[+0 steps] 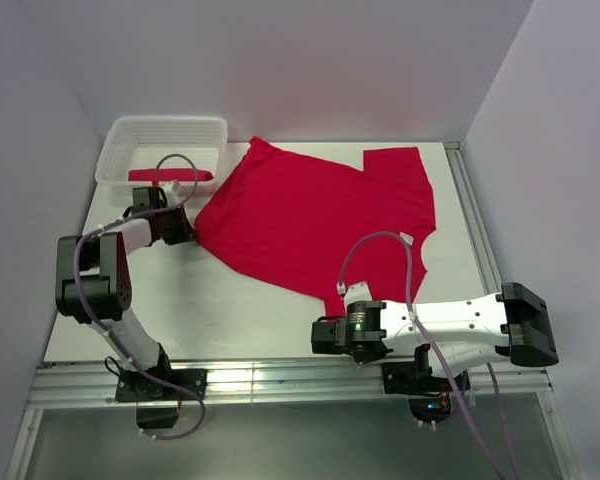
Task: Roll the t-shirts
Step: Flatten the tshirt
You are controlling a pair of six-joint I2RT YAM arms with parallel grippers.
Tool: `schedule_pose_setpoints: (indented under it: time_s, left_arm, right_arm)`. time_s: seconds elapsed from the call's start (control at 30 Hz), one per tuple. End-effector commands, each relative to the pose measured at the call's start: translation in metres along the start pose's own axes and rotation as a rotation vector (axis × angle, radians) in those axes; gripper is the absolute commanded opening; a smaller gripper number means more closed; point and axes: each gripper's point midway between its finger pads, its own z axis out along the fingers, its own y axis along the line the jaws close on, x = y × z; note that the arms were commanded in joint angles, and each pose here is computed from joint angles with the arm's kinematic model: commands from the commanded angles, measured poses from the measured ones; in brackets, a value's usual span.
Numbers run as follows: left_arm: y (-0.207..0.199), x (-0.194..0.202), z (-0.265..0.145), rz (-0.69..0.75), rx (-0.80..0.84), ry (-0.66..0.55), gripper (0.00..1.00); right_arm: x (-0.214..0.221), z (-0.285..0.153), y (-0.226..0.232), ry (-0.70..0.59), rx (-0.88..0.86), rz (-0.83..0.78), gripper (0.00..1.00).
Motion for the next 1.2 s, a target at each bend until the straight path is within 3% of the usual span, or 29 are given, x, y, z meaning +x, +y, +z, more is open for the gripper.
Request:
schedule_pose_setpoints:
  time_s: [0.0, 0.1, 0.13, 0.2, 0.23, 0.37, 0.47, 0.6, 0.83, 1.17]
  left_arm:
    - [0.015, -0.025, -0.032, 0.077, -0.156, -0.106, 0.0]
    - [0.018, -0.027, -0.048, 0.121, -0.197, -0.141, 0.05]
    - [0.017, -0.029, -0.051, 0.135, -0.193, -0.143, 0.21]
    - [0.012, -0.032, -0.054, 0.149, -0.172, -0.154, 0.32]
    - [0.01, -0.036, -0.057, 0.154, -0.169, -0.166, 0.45]
    - [0.001, -0.05, -0.069, 0.208, -0.153, -0.228, 0.6]
    - [-0.005, -0.059, -0.08, 0.308, -0.149, -0.269, 0.61]
    - [0.002, -0.046, -0.077, 0.35, -0.162, -0.22, 0.61]
    - [0.008, -0.014, -0.032, 0.259, -0.065, -0.019, 0.61]
    - [0.018, -0.008, -0.006, 0.184, -0.001, 0.042, 0.62]
  right_arm:
    - [-0.009, -0.008, 0.003, -0.04, -0.022, 0.03, 0.0]
    - [-0.007, -0.007, 0.003, -0.039, -0.026, 0.032, 0.0]
    - [-0.007, -0.006, 0.003, -0.04, -0.027, 0.034, 0.0]
    - [-0.007, -0.005, 0.003, -0.045, -0.033, 0.037, 0.0]
    - [-0.006, -0.004, 0.002, -0.043, -0.031, 0.036, 0.0]
    - [-0.006, -0.004, 0.001, -0.048, -0.036, 0.041, 0.0]
    - [-0.008, -0.006, 0.0, -0.057, -0.045, 0.05, 0.0]
    - [-0.01, -0.009, -0.001, -0.069, -0.051, 0.056, 0.0]
    - [-0.015, -0.014, 0.002, -0.078, -0.051, 0.05, 0.0]
    - [-0.016, -0.016, 0.003, -0.079, -0.063, 0.053, 0.0]
